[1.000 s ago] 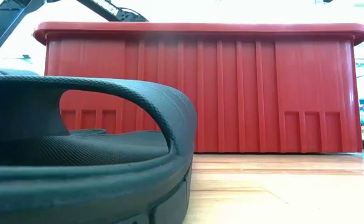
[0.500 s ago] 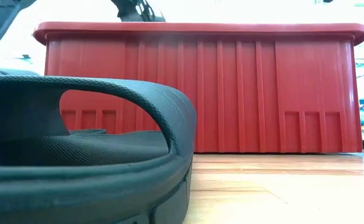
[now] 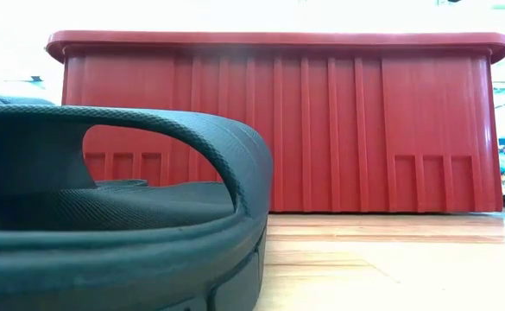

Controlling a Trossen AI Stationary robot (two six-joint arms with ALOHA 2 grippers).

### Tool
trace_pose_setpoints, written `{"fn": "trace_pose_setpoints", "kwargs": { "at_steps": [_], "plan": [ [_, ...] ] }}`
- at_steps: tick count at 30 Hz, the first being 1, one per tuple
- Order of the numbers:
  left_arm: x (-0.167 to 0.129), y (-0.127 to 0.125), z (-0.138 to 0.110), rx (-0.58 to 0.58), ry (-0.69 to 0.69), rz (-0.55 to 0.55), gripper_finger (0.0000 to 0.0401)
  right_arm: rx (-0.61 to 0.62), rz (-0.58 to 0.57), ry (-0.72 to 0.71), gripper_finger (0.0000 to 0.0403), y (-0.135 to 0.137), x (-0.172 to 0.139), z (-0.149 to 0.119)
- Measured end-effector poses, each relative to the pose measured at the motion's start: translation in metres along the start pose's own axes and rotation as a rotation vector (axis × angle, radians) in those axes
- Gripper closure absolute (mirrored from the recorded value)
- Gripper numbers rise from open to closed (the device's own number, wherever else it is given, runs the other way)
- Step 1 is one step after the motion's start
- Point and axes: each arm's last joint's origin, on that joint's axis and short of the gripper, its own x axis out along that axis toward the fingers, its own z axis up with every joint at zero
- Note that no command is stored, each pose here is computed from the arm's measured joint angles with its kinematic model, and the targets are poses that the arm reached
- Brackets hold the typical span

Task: Pick and place slides into bin
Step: Put the left black slipper into the bin

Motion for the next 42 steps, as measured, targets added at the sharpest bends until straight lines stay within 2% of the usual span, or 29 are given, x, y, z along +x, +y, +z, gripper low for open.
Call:
{"fn": "trace_pose_setpoints", "kwargs": {
  "at_steps": [5,7,10,16,20,22,24,27,32,35,38,42],
  "plan": [
    [0.018,-0.037,-0.007,-0.006,0.092,-0.096,0.0399,-0.006,0.063,0.013,0.0403,0.002,0.0,-0.001],
    [0.036,-0.047,-0.013,0.015,0.169,-0.14,0.04,-0.016,0.078,0.029,0.0403,0.002,0.0,-0.003],
    [0.069,-0.055,-0.03,-0.012,0.328,-0.181,0.04,-0.031,0.075,0.043,0.0403,0.002,0.0,-0.004],
    [0.13,-0.075,-0.094,-0.075,0.729,-0.346,0.0401,-0.029,0.074,0.041,0.0403,0.002,0.0,-0.004],
    [0.146,-0.101,-0.147,-0.04,0.821,-0.51,0.0401,-0.019,0.046,0.04,0.0403,0.001,0.0,-0.004],
    [0.153,-0.112,-0.173,-0.008,0.829,-0.559,0.0401,-0.009,0.04,0.033,0.0403,0.001,0.0,-0.003],
    [0.16,-0.118,-0.192,0.008,0.782,-0.585,0.0401,-0.011,0.041,0.025,0.0403,0.001,0.0,-0.003],
    [0.174,-0.124,-0.21,-0.046,0.667,-0.588,0.0401,0.001,0.015,0.006,0.0403,0.0,0.0,-0.001],
    [0.193,-0.119,-0.234,-0.134,0.545,-0.462,0.0401,0.008,-0.003,-0.003,0.0403,0.0,0.0,0.0],
    [0.202,-0.109,-0.252,-0.177,0.553,-0.375,0.0396,0.011,-0.004,-0.004,0.0403,0.0,0.0,0.001],
    [0.211,-0.099,-0.27,-0.264,0.564,-0.341,0.0374,0.028,-0.004,-0.004,0.0403,0.0,0.0,0.001],
    [0.217,-0.092,-0.292,-0.372,0.61,-0.362,0.0314,0.068,-0.002,-0.004,0.0403,0.0,0.0,0.001]
  ]
}}
